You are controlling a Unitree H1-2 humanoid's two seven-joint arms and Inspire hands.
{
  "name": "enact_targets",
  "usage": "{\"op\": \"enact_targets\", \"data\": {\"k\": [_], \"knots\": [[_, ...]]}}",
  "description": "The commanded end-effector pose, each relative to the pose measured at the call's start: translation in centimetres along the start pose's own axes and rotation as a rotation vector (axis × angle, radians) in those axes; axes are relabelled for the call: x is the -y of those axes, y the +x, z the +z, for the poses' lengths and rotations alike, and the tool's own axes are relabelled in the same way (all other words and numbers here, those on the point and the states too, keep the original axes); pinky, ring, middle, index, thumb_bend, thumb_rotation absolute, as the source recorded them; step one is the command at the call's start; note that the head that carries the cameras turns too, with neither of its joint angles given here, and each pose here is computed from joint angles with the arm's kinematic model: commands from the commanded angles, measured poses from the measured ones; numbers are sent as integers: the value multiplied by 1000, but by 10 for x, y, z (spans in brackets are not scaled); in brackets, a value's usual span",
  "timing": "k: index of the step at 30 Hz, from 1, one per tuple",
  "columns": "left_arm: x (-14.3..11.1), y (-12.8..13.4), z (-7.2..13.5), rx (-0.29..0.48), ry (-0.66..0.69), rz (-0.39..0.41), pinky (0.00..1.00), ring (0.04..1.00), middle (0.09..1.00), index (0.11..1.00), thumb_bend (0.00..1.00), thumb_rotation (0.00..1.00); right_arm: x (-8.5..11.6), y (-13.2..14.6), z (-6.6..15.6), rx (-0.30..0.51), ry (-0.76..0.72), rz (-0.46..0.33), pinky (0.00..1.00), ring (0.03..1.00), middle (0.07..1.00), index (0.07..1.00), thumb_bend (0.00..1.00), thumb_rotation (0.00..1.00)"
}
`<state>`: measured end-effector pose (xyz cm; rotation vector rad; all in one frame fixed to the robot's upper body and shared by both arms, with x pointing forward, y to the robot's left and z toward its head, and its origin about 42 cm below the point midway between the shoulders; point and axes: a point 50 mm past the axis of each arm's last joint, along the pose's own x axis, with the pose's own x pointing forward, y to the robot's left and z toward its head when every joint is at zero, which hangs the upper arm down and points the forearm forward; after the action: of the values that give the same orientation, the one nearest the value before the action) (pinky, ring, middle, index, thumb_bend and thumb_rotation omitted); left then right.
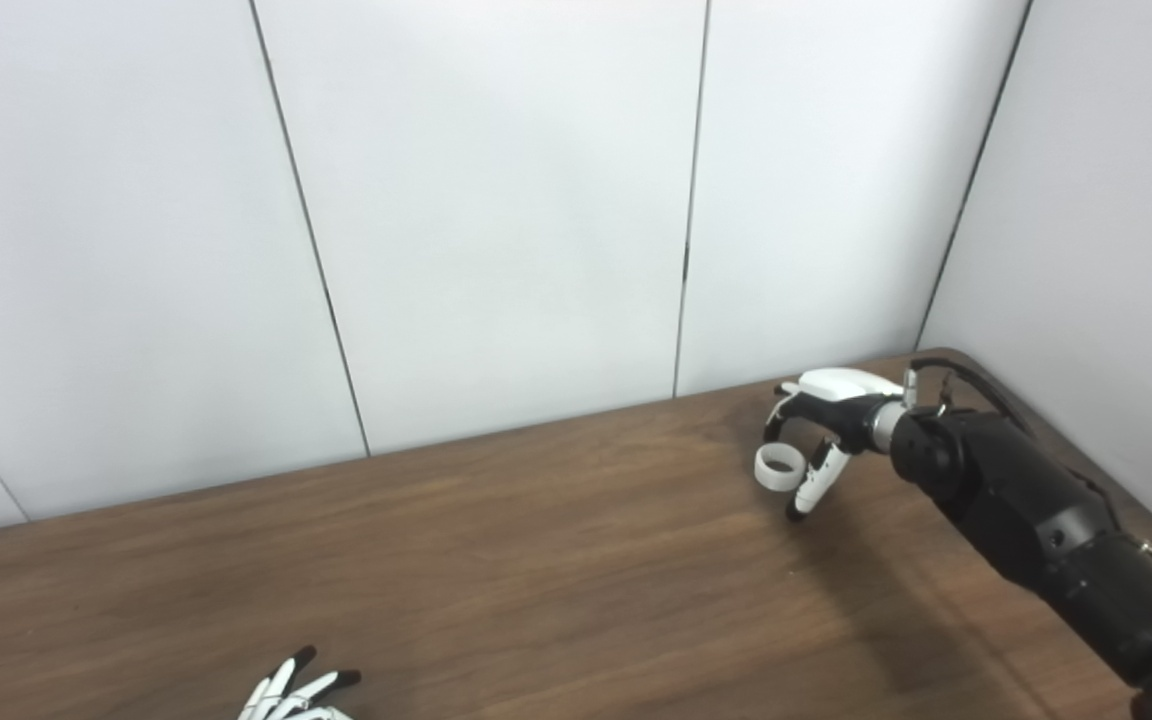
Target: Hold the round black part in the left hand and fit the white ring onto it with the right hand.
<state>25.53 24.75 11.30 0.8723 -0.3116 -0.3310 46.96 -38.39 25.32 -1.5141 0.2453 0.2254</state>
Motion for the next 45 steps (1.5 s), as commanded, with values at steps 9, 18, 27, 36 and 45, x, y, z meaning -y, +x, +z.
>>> {"op": "enact_targets", "data": {"k": [9, 18, 27, 36, 45], "knots": [[4, -6, 4, 12, -16, 13, 1000, 1000, 856, 480, 518, 41, 24, 0, -2, 47, -33, -188, 858, 970, 935, 634, 890, 126], [3, -7, 5, 9, -21, 12, 1000, 1000, 858, 480, 518, 41, 21, -1, -3, 76, -34, -231, 827, 943, 906, 588, 868, 73], [3, -9, 9, 11, -24, 13, 1000, 1000, 859, 480, 518, 41, 17, 0, -3, 60, -16, -191, 836, 955, 919, 611, 891, 114], [3, -15, 14, 12, -29, 13, 1000, 1000, 861, 480, 518, 41, 15, 6, 1, 14, 10, -57, 909, 1000, 980, 694, 901, 188], [2, -20, 18, 12, -29, 11, 1000, 1000, 865, 480, 518, 41, 11, 11, 3, -9, 12, 16, 923, 1000, 1000, 746, 933, 251]]}}
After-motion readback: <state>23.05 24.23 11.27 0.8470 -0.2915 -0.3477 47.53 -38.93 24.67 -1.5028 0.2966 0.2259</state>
